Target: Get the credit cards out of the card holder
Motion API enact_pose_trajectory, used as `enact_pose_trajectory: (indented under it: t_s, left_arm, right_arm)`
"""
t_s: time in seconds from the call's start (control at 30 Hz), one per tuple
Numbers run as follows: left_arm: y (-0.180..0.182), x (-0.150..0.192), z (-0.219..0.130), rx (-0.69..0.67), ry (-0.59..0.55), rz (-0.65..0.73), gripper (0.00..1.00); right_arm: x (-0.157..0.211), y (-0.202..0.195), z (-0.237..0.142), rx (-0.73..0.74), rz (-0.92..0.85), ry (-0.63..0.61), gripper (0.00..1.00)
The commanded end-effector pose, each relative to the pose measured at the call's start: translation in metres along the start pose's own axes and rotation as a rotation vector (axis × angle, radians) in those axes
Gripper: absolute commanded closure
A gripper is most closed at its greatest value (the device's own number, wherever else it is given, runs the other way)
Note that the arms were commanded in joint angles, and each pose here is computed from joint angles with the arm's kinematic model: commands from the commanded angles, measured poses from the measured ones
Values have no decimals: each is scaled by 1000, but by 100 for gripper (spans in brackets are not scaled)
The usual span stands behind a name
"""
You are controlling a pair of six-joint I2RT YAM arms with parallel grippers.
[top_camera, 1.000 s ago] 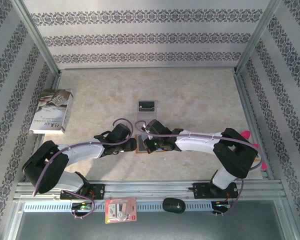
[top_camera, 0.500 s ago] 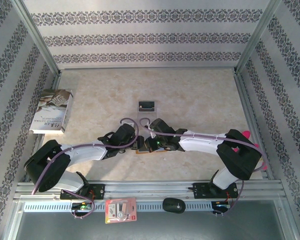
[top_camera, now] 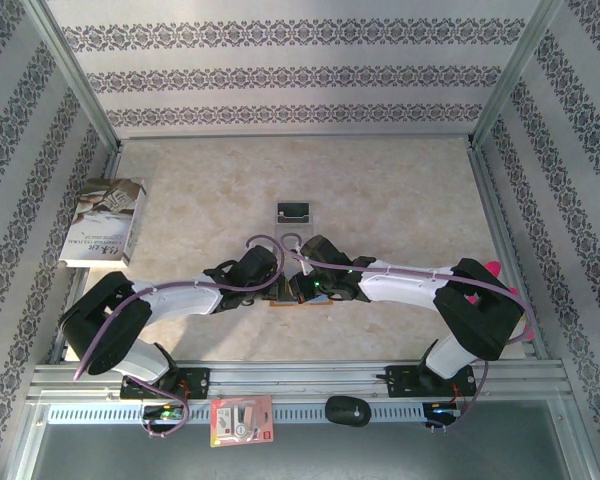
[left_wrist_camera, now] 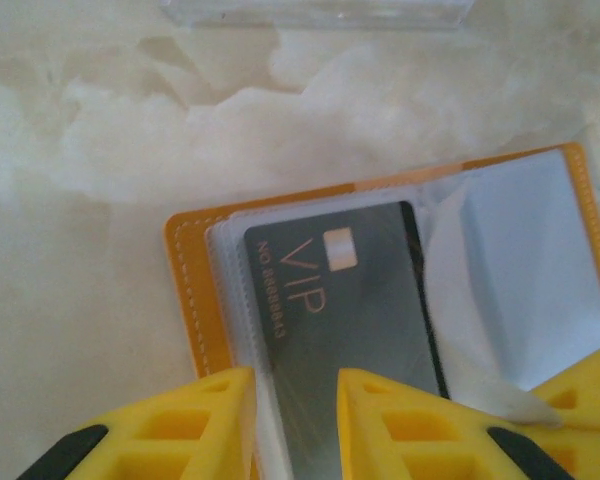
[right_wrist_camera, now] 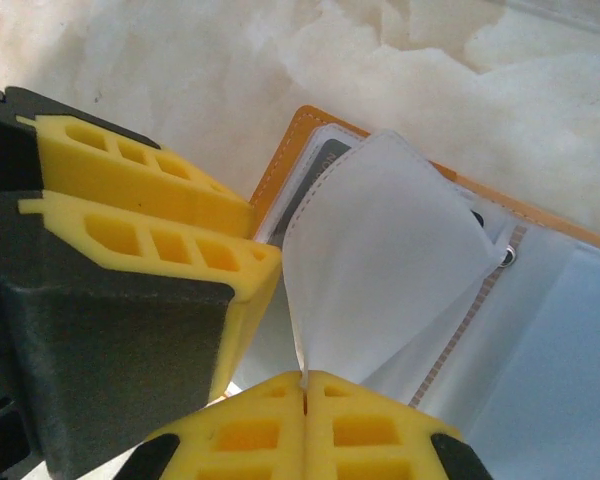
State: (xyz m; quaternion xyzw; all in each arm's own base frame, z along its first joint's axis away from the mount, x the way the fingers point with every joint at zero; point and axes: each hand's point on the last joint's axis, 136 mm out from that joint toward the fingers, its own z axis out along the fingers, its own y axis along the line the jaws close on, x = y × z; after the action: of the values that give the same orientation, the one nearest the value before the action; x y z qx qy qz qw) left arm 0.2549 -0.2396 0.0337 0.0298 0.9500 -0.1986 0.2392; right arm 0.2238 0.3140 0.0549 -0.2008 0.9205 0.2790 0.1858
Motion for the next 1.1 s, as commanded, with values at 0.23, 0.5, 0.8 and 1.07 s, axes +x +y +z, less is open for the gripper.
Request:
enact_pose_trajectory:
  t_s: [0.23,0.5,0.8,1.07]
  left_arm:
    - [15,36,19,-72,159,53,75]
    - [20,49,24,-80,214,50,84]
    - [14,46,18,-52,201,52,79]
    - [8,41,15,-31,183,49,70]
  right_arm:
    - [-2,0,-1,2,45,-19,100]
    - [13,-48,-19,213,188,-7,100]
    - [18,-90,-75,376,297,-121,65]
    - [-31,11,-73,-105,91,-100,65]
